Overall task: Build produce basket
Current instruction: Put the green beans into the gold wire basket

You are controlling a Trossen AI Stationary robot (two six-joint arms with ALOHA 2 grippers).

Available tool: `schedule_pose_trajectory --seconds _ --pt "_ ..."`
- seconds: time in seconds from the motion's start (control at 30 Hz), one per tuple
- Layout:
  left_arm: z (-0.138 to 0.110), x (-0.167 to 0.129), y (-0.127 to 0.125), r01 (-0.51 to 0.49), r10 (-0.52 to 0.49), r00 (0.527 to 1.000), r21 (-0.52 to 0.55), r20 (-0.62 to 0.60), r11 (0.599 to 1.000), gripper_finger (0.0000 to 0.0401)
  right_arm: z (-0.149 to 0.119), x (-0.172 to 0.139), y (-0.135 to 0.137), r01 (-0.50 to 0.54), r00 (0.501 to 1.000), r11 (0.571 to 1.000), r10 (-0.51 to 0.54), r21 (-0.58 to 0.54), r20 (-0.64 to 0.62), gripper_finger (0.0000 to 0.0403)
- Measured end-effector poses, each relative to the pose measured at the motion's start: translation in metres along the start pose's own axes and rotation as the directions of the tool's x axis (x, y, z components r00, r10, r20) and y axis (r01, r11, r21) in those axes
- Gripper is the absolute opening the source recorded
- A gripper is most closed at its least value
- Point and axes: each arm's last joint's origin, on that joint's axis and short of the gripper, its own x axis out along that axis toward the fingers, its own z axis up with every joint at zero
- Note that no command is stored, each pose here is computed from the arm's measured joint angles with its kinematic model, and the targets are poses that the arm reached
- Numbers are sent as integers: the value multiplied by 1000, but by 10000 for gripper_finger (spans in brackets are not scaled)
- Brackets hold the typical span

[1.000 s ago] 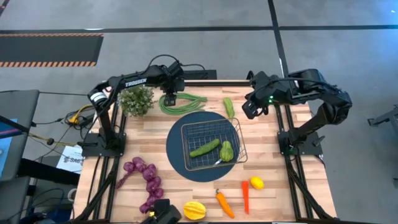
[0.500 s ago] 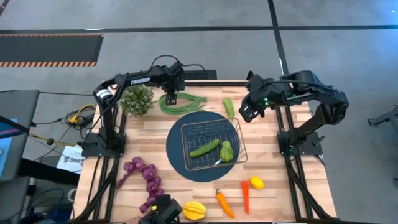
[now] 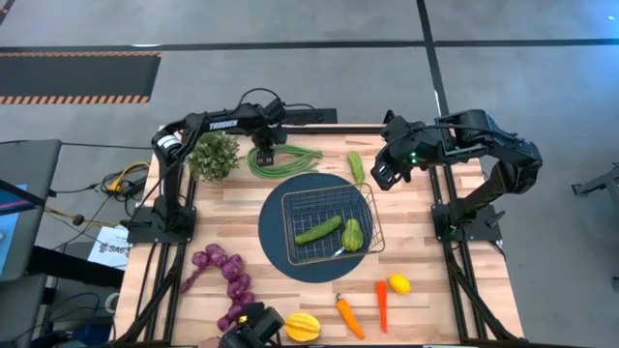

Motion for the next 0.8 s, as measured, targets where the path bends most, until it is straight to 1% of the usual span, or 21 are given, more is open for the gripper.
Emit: schedule_pose_trajectory --seconds 0.17,0.33,0.4,0.43,0.5,0.57,0.63,0.67,0.7,0.8 --pt "2 13 0 5 -5 1000 -6 -24 1000 212 0 0 0 -1 1000 1000 1 7 -1 52" --pt "2 14 0 3 -4 1000 -8 -22 1000 211 0 0 0 0 1000 1000 0 6 -1 52" --pt "4 13 1 0 0 1000 -28 -22 1000 200 0 0 0 0 1000 1000 0 6 -2 52" --pt "4 12 2 -6 5 1000 -38 -22 999 188 0 0 0 1 1000 1000 -1 6 -2 52" --pt "6 12 3 -16 15 1000 -60 -18 998 153 0 0 0 1 1000 1000 -1 5 -3 52" --pt "8 11 4 -21 20 1000 -86 -11 996 104 0 0 0 1 1000 1000 -1 5 -3 52" --pt "8 10 4 -18 17 1000 -108 -7 994 44 0 0 0 2 1000 1000 -2 5 -3 52" --pt "9 9 4 -13 13 1000 -117 -7 993 23 0 0 0 2 1000 1000 -2 5 -3 52" --pt "9 9 3 -3 3 1000 -128 -2 992 15 0 0 0 2 1000 1000 -2 5 -3 52" --pt "9 9 3 6 -6 1000 -153 0 988 7 0 0 0 1 1000 1000 -1 5 -4 52"
